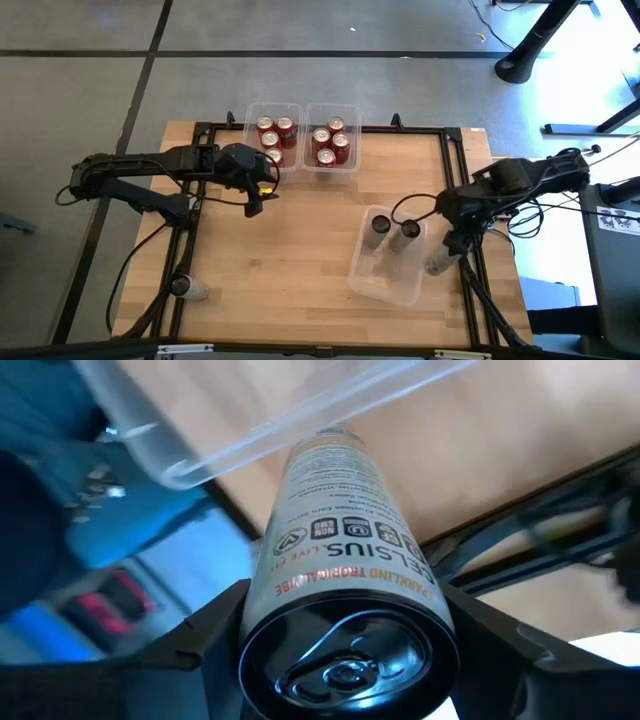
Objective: Sort soda cans
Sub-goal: Put the white-yellow soda can into the bottom transparent bin
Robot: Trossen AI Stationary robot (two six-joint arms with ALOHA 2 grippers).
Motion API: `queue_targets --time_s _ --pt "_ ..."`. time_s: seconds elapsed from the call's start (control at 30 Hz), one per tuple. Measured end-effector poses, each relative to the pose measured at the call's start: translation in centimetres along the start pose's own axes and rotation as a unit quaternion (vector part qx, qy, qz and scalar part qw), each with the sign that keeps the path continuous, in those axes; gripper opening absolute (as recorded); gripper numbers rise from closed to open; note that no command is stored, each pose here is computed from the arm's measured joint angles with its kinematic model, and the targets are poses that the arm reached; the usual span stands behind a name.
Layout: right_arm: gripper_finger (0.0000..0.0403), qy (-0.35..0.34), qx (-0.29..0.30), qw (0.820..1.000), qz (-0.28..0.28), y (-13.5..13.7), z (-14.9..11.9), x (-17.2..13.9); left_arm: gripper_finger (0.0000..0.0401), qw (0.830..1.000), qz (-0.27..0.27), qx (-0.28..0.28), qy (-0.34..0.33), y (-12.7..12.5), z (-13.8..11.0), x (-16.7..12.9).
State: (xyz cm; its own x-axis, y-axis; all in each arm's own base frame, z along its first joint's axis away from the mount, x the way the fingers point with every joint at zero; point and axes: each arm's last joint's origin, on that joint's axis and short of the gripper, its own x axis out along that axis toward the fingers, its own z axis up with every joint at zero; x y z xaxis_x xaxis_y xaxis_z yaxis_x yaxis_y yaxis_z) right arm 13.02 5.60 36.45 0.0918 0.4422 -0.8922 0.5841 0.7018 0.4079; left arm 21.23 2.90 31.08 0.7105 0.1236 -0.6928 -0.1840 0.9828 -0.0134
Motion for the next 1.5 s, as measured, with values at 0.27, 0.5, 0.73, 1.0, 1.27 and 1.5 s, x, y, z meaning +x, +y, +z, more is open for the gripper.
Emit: queue_targets --time_s 0.27,0.5,0.73,1.0,1.27,1.5 --pt "0.0244 -0.01 0.046 0.997 0.056 1.0 -0.8 -2.6 0.021 1.0 0.0 0.0 0.0 0.0 0.0 0.0" --pt "0.0244 -0.136 -0.02 0.99 0.036 2.2 0.6 -2.9 0.021 1.0 0.0 -0.001 0.0 0.0 0.0 0.0" --pt "0.0244 -0.158 -0.128 0.979 -0.026 5.5 4.5 0.2 0.021 1.0 0.0 -0.005 -0.001 0.0 0.0 0.0" --pt "0.0244 -0.02 -0.166 0.977 -0.13 8.3 7.8 4.3 0.021 1.0 0.0 -0.012 -0.001 0.0 0.0 0.0" --pt "0.0244 0.019 -0.185 0.967 -0.173 10.8 9.9 7.6 0.021 1.0 0.0 -0.011 -0.002 0.0 0.0 0.0" --pt "0.0244 0.046 -0.195 0.956 -0.213 11.6 10.3 10.7 0.021 1.0 0.0 -0.002 -0.002 0.0 0.0 0.0"
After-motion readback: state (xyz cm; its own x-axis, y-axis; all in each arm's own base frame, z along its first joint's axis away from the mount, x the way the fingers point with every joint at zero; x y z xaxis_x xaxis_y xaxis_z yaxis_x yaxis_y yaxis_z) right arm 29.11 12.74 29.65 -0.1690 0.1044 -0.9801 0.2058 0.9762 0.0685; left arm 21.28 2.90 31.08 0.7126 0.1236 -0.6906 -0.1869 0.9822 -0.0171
